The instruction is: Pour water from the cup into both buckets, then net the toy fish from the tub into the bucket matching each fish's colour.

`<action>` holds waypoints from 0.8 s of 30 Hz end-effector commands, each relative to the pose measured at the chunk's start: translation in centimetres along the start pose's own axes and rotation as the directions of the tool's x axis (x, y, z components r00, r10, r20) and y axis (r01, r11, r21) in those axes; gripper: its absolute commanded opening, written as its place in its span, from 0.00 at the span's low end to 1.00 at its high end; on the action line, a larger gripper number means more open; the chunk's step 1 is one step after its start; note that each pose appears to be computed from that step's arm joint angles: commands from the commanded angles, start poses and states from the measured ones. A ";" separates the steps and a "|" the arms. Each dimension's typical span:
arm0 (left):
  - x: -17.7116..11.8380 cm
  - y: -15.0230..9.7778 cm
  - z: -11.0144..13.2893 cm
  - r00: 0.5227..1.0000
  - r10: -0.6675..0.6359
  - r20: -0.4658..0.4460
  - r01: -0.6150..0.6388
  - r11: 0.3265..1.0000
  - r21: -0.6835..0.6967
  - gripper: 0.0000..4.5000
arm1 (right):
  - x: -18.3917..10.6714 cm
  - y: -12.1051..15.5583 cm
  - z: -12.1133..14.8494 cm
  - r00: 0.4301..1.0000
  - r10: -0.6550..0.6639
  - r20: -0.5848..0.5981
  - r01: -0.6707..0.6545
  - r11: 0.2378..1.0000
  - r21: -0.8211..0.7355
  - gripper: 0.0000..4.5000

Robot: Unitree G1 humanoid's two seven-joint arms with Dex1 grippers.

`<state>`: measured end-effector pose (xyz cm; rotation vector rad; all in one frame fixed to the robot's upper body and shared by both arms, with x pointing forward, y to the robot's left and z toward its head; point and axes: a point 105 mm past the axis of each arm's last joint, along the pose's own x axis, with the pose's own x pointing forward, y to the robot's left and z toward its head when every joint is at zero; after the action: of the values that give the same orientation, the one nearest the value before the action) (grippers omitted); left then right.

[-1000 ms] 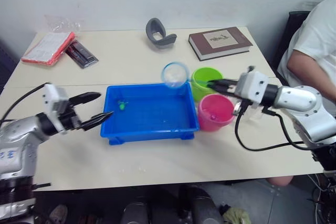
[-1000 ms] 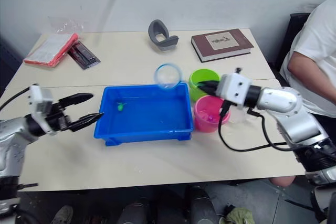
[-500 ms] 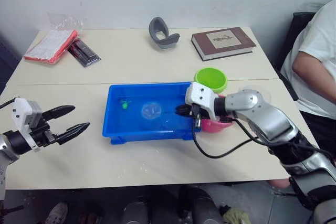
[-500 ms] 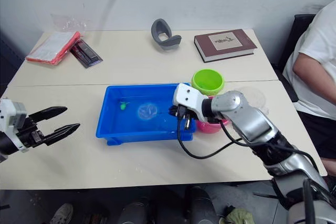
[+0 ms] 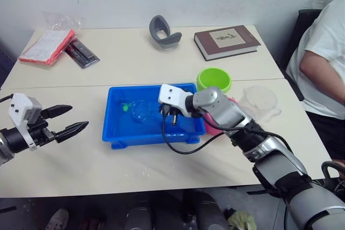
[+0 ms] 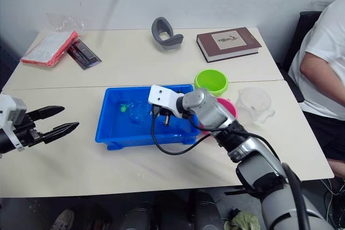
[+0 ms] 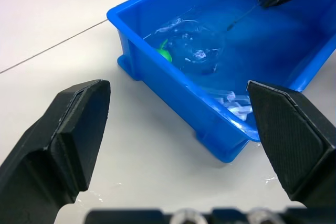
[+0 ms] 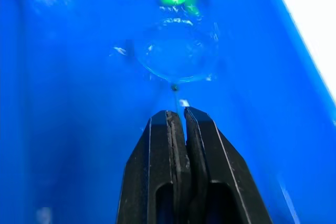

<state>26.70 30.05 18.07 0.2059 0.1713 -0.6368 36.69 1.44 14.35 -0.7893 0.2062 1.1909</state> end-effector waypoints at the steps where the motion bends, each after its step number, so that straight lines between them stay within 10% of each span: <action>1: -0.2 0.3 0.5 1.000 0.014 -0.004 -0.014 1.000 0.026 0.99 | -0.2 -0.6 1.7 1.000 -0.005 0.020 0.006 0.998 -0.058 0.00; 14: 0.2 0.3 0.4 1.000 0.019 0.012 -0.019 0.999 0.026 0.99 | 2.5 1.0 3.4 0.987 0.002 0.160 0.001 1.000 -0.024 0.00; 24: 1.0 -0.2 0.1 1.000 0.005 0.028 -0.006 1.000 0.026 0.99 | -1.2 1.4 3.5 0.962 -0.048 0.271 0.053 0.999 -0.011 0.00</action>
<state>27.37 29.59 17.12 0.1890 0.1686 -0.6330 34.75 3.19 15.32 -0.6687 0.0058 1.2251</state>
